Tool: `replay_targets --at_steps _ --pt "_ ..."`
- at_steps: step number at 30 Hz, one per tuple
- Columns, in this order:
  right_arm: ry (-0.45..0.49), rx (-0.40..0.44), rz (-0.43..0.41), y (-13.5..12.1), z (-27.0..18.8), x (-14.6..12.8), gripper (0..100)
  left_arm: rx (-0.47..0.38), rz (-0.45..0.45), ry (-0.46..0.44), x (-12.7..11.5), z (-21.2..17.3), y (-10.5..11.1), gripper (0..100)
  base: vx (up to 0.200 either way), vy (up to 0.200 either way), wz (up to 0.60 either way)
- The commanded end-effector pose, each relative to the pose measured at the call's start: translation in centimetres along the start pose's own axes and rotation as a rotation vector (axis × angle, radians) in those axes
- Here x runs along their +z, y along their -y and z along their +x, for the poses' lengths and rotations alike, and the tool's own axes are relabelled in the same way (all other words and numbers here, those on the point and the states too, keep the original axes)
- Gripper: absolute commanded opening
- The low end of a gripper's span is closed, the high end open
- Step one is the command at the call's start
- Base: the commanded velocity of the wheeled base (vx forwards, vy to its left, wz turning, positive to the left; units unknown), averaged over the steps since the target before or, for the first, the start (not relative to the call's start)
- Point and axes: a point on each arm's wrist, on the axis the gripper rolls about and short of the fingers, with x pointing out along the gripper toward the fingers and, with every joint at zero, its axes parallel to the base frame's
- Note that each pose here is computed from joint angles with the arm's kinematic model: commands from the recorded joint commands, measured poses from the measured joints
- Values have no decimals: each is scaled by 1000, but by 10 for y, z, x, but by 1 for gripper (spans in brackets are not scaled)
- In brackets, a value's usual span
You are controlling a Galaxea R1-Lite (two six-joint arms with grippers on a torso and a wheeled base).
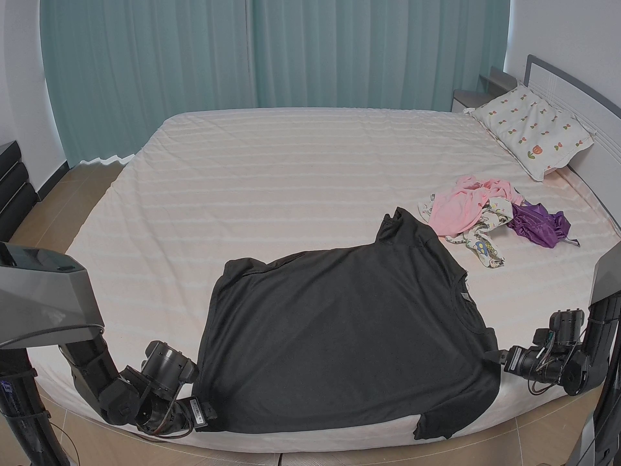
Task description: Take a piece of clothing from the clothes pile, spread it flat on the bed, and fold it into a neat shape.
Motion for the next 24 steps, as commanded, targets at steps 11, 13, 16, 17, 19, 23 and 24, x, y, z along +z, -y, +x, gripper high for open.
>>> replay_targets --at_steps 11,13,16,17,19,23,24 --pt "245 136 126 -28 -37 39 100 -254 -158 168 49 -49 2 100 18 0 0" --pt "236 151 123 -32 -38 37 100 -264 -172 181 54 -49 4 100 200 0 0" --pt "217 167 121 -39 -37 33 100 -287 -214 192 57 -50 7 100 200 0 0" --pt "214 168 122 -39 -37 32 100 -288 -214 193 57 -50 7 100 200 0 0" --pt "206 162 125 -39 -35 31 100 -291 -214 196 58 -49 7 100 200 0 0" --pt "189 170 117 -42 -34 28 100 -292 -216 197 58 -47 8 100 200 0 0" --pt "189 170 119 -42 -34 28 100 -292 -217 197 58 -46 8 100 200 0 0"
